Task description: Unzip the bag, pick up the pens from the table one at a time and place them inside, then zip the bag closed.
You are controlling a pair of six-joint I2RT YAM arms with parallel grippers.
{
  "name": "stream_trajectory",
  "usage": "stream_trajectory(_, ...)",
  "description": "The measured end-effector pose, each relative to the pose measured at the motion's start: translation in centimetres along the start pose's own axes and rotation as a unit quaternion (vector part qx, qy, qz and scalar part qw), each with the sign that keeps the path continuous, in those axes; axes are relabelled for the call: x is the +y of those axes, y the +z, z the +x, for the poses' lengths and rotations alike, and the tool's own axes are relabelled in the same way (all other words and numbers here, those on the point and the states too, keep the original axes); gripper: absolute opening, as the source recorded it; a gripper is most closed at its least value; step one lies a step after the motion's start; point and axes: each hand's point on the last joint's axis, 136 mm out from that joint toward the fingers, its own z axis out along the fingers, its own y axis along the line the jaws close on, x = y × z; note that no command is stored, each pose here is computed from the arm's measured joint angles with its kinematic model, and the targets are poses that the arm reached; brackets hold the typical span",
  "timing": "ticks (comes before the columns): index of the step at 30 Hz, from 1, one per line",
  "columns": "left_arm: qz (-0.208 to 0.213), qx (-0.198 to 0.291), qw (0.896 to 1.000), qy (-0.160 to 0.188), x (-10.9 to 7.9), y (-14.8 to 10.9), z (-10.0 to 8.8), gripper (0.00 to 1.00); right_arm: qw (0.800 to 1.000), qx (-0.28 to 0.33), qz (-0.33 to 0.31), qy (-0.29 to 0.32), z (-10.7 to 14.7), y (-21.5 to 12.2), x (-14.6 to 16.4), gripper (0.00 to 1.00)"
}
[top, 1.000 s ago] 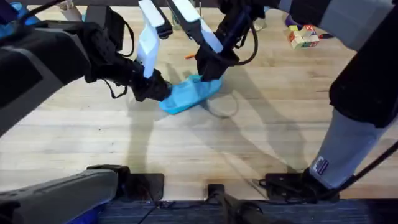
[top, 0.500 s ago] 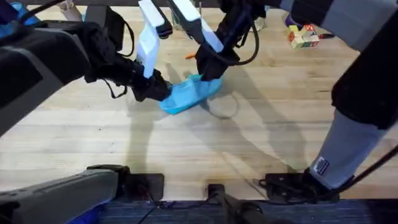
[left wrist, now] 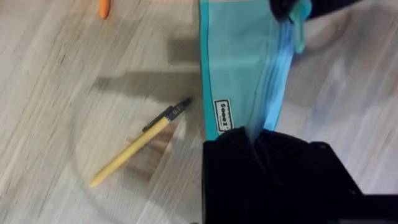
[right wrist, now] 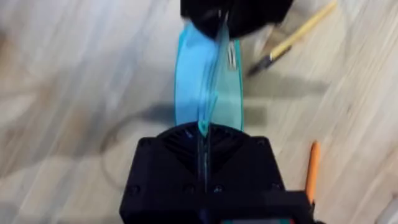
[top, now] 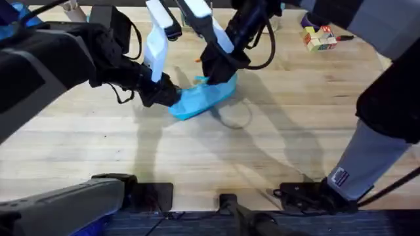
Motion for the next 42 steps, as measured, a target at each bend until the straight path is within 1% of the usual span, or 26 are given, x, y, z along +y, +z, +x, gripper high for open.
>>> stream_trajectory(6,0.001,-0.001,1.000,0.000,0.0,0.0,0.0,0.042,0.998,-0.056,-0.007,-0.017,-3.0,0.6,0.2,0.031)
stream_trajectory(16,-0.001,0.000,1.000,0.001,0.0,0.0,0.0,0.043,0.997,-0.063,-0.011,-0.045,-4.9,1.6,0.5,0.031)
stream_trajectory(22,-0.003,0.000,1.000,0.002,0.2,0.0,0.0,0.043,0.995,-0.066,0.004,-0.075,-6.2,2.3,-0.2,0.031)
stream_trajectory(24,-0.003,0.000,1.000,0.002,0.2,-0.1,0.1,0.043,0.995,-0.067,0.013,-0.076,-6.4,2.3,-0.7,0.031)
stream_trajectory(27,-0.005,-0.001,1.000,0.003,0.3,-0.1,0.0,0.043,0.995,-0.069,0.028,-0.059,-6.5,2.3,-1.5,0.031)
stream_trajectory(33,-0.006,-0.001,1.000,0.002,0.4,-0.1,0.1,0.043,0.997,-0.072,0.040,-0.002,-6.6,2.3,-2.5,0.031)
stream_trajectory(39,-0.006,-0.002,1.000,0.001,0.4,-0.1,0.1,0.043,0.993,-0.095,0.028,0.058,-6.8,3.3,-3.0,0.031)
stream_trajectory(42,-0.005,-0.003,1.000,0.001,0.4,-0.1,0.0,0.043,0.991,-0.111,0.021,0.073,-7.2,3.5,-2.9,0.032)
